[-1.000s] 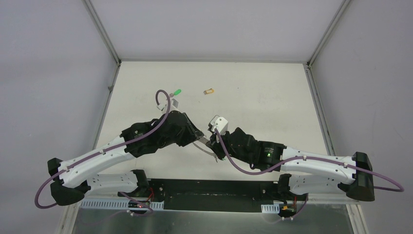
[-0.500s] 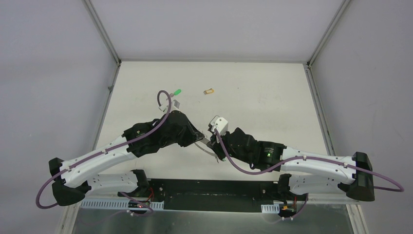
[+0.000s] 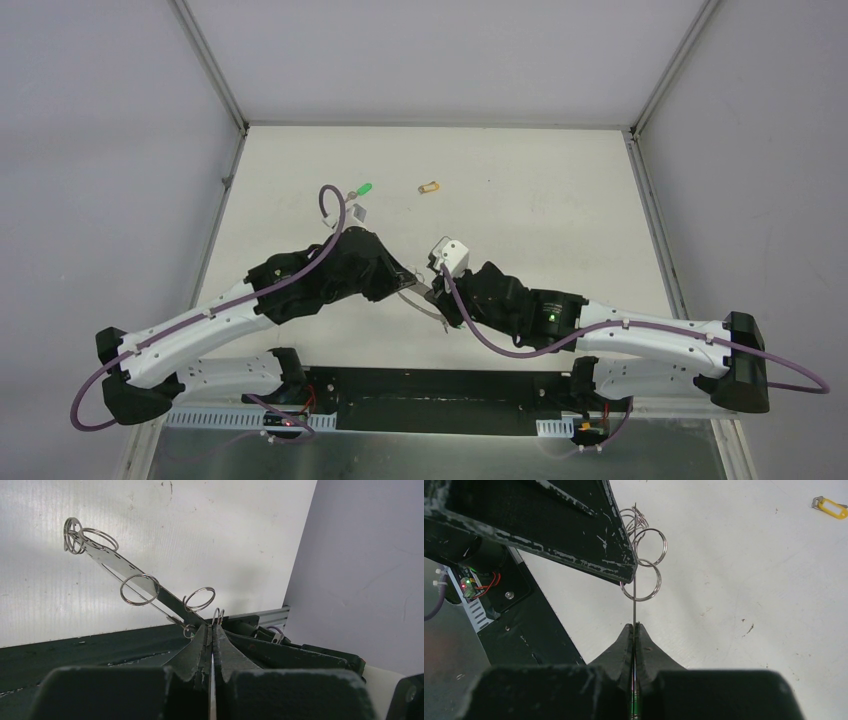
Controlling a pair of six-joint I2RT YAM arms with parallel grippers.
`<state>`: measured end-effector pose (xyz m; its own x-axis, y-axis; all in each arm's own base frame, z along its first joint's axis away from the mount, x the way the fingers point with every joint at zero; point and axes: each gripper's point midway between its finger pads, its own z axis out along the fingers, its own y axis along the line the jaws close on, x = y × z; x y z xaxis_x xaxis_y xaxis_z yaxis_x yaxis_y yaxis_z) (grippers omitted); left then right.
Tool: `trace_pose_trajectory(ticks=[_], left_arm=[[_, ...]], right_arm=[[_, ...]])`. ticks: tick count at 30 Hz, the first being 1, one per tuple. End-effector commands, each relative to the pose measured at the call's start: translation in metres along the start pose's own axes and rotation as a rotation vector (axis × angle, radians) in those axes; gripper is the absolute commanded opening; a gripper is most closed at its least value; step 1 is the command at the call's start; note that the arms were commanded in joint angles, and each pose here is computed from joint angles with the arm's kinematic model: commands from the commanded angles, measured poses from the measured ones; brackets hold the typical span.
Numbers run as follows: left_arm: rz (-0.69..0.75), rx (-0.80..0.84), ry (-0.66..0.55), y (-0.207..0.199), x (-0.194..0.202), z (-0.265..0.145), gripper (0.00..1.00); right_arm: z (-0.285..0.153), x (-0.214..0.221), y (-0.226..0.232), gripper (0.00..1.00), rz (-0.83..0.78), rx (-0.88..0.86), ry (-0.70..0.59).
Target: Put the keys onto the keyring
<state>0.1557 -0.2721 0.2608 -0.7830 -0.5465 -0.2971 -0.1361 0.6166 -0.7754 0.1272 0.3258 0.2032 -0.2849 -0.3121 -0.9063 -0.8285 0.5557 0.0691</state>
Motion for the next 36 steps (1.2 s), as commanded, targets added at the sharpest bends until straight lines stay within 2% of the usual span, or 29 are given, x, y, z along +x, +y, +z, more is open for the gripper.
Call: trace_pose_trajectory(ticks=[1,6,11,16,20,23,36], left_arm=[[0.017,0.056,-0.005,-0.012,-0.005,-0.008,0.0],[0.115,0.081,0.0,-0.021,-0.006,-0.012,0.0],[0.294,0.117,0.037,-0.033,-0.003,-0.018,0.0],[0.484,0.12,0.129,-0.037,0.01,-0.016,0.0],[0.581,0.122,0.223,-0.036,0.024,-0.012,0.0],[0.608,0.12,0.242,-0.037,0.026,-0.011,0.0],[0.67,0.003,0.142,-0.012,0.001,-0.019,0.0]], right_arm=[[-0.004,-0.034,0.006,0.0,0.034,-0.021,-0.099],[-0.004,-0.035,0.006,0.0,0.034,-0.022,-0.1],[-0.004,-0.037,0.007,0.0,0.034,-0.027,-0.105],[-0.005,-0.039,0.008,0.0,0.036,-0.028,-0.112],[-0.008,-0.041,0.007,0.0,0.036,-0.03,-0.122],[-0.008,-0.041,0.007,0.0,0.035,-0.029,-0.124],[-0.008,-0.04,0.008,0.0,0.025,-0.035,-0.124]])
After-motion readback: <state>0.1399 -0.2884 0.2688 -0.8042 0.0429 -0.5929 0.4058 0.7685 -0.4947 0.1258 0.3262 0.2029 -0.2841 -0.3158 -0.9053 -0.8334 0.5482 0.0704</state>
